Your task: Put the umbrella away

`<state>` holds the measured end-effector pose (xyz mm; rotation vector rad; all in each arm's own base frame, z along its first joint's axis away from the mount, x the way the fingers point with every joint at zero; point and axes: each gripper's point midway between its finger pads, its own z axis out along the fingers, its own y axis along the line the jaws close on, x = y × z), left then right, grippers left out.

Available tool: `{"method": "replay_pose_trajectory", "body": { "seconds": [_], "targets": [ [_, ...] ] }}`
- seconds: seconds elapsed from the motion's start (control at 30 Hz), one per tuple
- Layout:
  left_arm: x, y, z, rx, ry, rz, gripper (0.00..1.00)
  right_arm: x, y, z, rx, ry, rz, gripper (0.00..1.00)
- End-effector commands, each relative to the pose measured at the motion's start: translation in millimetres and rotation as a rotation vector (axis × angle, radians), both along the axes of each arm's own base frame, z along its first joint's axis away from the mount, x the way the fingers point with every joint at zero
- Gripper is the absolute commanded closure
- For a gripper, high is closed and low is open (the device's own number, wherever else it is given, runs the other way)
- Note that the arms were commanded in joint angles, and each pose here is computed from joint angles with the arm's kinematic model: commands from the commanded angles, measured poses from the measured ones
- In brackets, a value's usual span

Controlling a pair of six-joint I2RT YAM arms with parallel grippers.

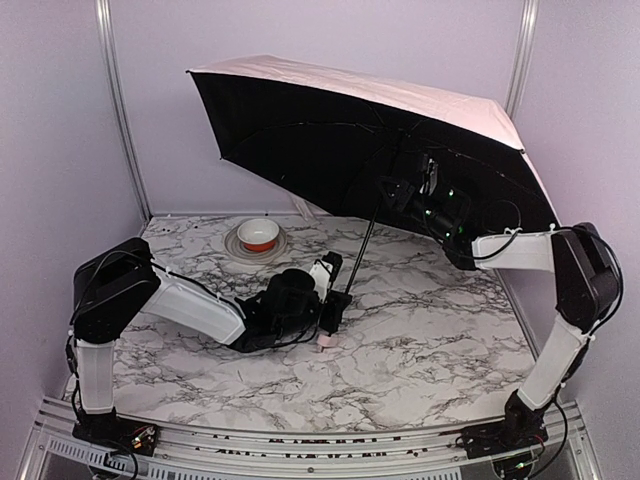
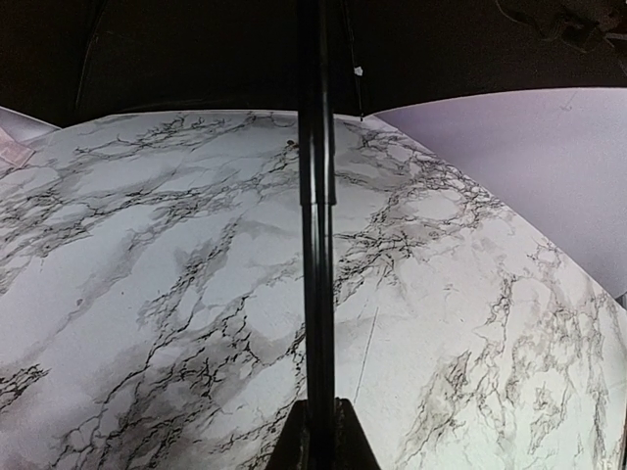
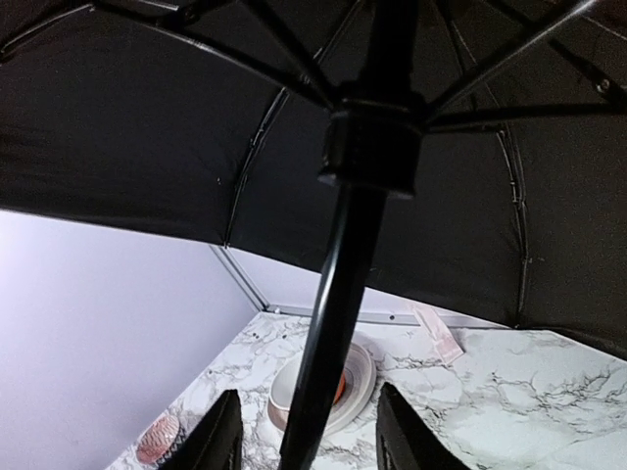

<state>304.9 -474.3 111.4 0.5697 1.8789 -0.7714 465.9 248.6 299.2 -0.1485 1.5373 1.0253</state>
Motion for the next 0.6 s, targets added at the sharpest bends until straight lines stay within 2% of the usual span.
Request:
{"method": "replay_pose_trajectory", "body": {
  "seconds": [0.0, 0.1, 0.27, 0.37, 0.4, 0.5, 0.57],
  "targets": [
    [-4, -2, 26, -0.031, -0.075, -0.017, 1.0, 5, 5, 5, 0.026, 0.025, 0.0, 0.67],
    [-6, 0, 28, -0.019, -0.091, -0.023, 1.0, 2, 4, 13, 0.043, 0.019, 0.002, 0.8],
    [-13, 1, 49, -0.032, -0.133, -0.061, 1.0, -8, 5, 28, 0.076, 0.01, 0.037, 0.87],
    [-18, 3, 64, -0.052, -0.149, -0.08, 1.0, -19, 4, 43, 0.109, -0.012, 0.064, 0.96],
    [-20, 4, 69, -0.06, -0.153, -0.086, 0.96, -23, 4, 49, 0.121, -0.022, 0.077, 0.97],
    [-26, 6, 84, -0.084, -0.168, -0.11, 0.56, -37, 5, 69, 0.149, -0.05, 0.116, 0.98],
    [-31, 6, 98, -0.107, -0.182, -0.141, 0.43, -50, 7, 85, 0.162, -0.078, 0.145, 0.99]
  ]
}}
